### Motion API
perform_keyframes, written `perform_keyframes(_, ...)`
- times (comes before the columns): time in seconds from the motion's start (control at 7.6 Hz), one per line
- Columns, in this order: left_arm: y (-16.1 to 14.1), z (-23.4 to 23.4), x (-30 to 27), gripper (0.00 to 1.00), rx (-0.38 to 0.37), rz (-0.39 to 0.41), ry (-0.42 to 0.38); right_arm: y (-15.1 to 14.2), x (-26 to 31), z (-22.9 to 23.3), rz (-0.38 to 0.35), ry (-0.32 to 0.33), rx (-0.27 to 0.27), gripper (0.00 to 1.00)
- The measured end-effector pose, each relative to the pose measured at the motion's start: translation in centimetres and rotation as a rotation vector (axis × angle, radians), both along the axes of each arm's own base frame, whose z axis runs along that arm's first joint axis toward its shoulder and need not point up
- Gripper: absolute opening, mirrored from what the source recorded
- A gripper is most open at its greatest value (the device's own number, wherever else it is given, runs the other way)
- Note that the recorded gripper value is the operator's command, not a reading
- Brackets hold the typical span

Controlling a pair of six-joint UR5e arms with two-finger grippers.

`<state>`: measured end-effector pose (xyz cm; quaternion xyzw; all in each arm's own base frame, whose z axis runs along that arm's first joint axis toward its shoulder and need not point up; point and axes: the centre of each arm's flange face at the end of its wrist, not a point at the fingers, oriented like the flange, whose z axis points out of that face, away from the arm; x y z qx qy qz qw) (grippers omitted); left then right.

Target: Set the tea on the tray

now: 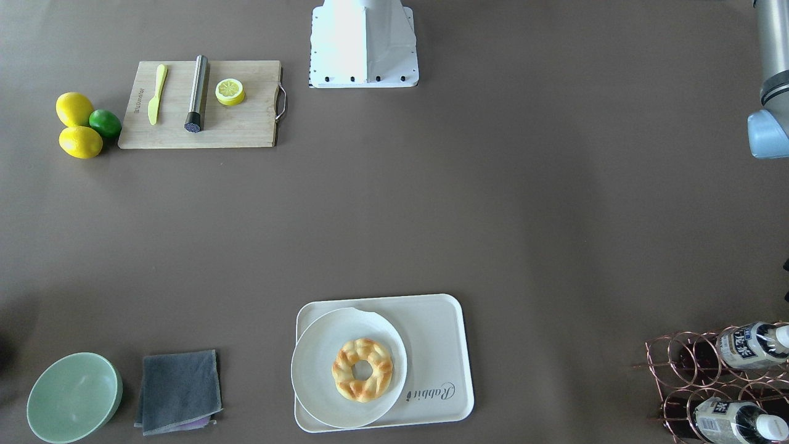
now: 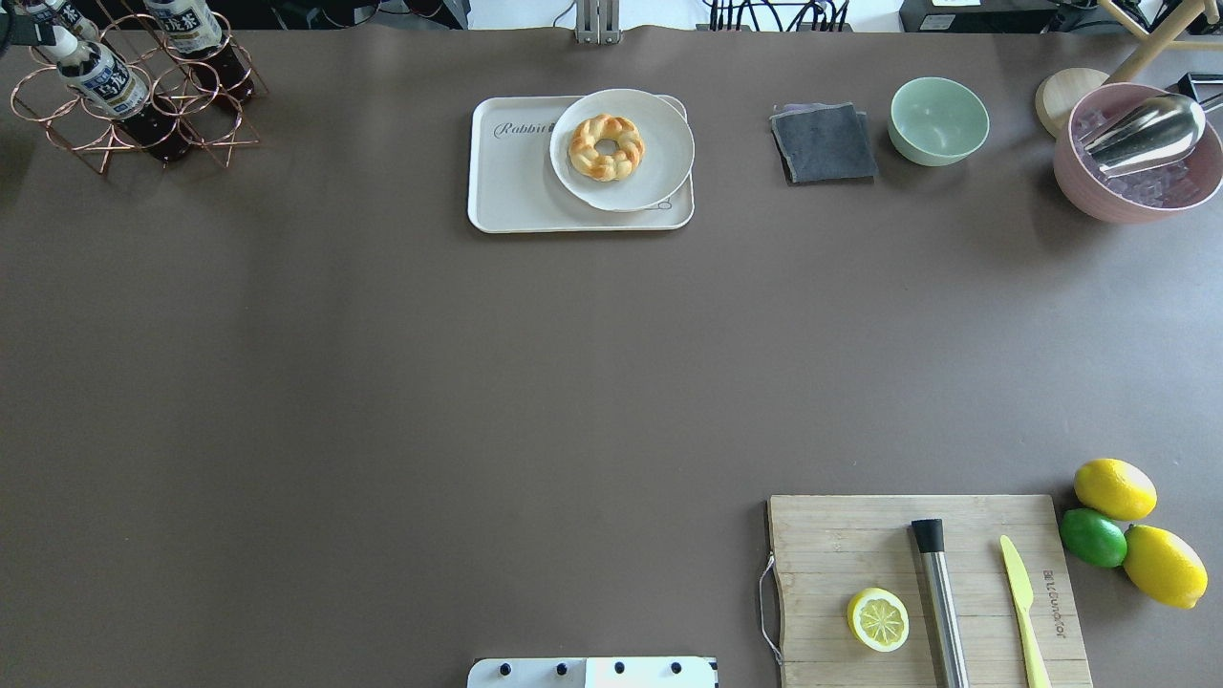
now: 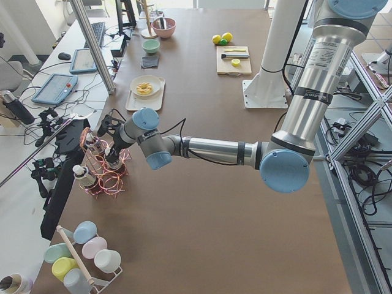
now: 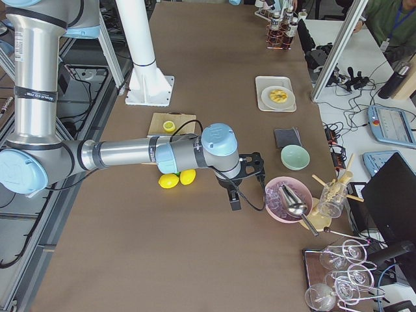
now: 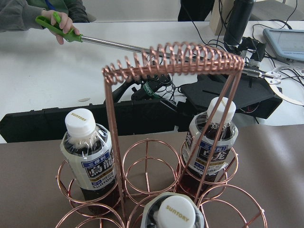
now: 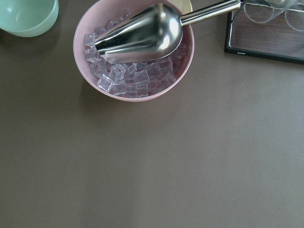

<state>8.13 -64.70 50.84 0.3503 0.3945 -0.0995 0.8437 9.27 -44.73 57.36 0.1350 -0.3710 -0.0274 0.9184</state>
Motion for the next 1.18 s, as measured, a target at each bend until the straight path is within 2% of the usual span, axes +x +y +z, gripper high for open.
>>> perform_keyframes(0.39, -1.1, -0.1, 2.3, 0.78, 0.019, -0.028, -0.033, 0.0, 0.0, 0.0, 0.000, -0.001, -0.001, 1.00)
perform_keyframes(1.05, -1.4, 1.5, 3.1, 0.74, 0.017, -0.022, -0.040, -0.1, 0.0, 0.0, 0.000, -0.001, 0.001, 1.00)
perform_keyframes(1.18, -1.5, 1.6, 3.3, 0.66, 0.016, -0.020, -0.040, -0.1, 0.0, 0.0, 0.000, -0.001, 0.001, 1.00)
